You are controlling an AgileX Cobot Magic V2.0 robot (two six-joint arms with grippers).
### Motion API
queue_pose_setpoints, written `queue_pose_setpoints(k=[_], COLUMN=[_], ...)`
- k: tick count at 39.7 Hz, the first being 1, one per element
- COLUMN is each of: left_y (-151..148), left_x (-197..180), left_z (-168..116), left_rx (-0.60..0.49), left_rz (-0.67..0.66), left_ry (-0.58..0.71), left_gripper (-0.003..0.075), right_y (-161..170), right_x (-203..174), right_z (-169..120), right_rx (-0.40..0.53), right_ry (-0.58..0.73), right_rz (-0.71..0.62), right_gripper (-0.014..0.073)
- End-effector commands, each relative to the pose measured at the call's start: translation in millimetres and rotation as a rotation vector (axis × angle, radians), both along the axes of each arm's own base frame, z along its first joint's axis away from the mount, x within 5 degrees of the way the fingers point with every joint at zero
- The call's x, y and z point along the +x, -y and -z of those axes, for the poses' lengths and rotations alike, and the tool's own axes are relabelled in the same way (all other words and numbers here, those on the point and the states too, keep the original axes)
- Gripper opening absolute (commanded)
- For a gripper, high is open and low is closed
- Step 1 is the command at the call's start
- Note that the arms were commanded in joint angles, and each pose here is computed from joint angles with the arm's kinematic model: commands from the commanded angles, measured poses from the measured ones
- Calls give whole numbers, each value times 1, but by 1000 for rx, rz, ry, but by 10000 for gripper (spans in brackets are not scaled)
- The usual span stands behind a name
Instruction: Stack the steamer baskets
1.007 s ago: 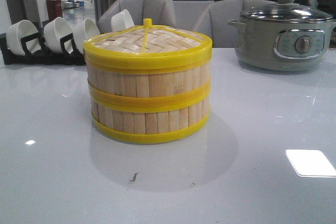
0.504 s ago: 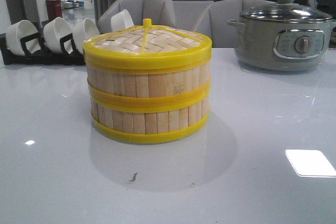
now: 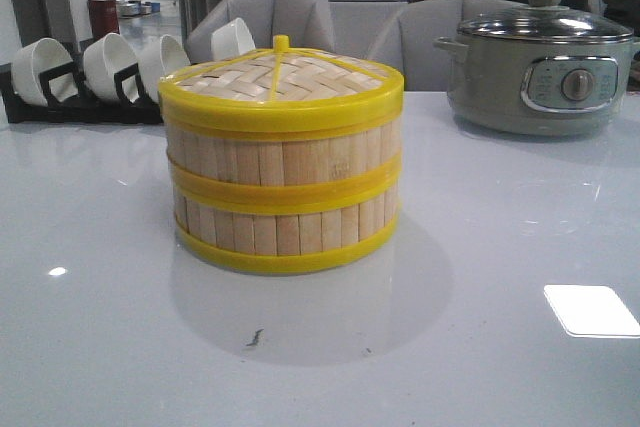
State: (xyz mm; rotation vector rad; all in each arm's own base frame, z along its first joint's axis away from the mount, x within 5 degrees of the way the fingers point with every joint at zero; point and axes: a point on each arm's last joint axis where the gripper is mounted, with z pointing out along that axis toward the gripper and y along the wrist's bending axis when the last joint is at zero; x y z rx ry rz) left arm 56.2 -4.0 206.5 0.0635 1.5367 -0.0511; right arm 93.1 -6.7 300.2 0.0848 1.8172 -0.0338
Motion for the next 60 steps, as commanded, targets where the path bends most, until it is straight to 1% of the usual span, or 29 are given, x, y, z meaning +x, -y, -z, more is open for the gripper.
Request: queue_pose_setpoints(k=[1, 13, 21, 33, 60], left_y=[0, 0, 0, 0, 0], left_x=[-2, -2, -2, -2, -2], left_z=[-7, -7, -7, -7, -7], left_rx=[-16, -16, -16, -16, -16], left_rz=[6, 6, 6, 6, 6], left_ry=[87, 87, 87, 86, 86], left_gripper=[85, 85, 85, 85, 85], right_y=[2, 1, 0, 3, 1], right_x=[-7, -28, -35, -39, -39], right_z=[1, 69, 98, 96, 94], right_rx=[-16, -20, 20, 17, 15], right_ry=[151, 202, 261, 295, 320], right_rz=[27, 42, 51, 108, 83], right_gripper=[225, 225, 225, 225, 225])
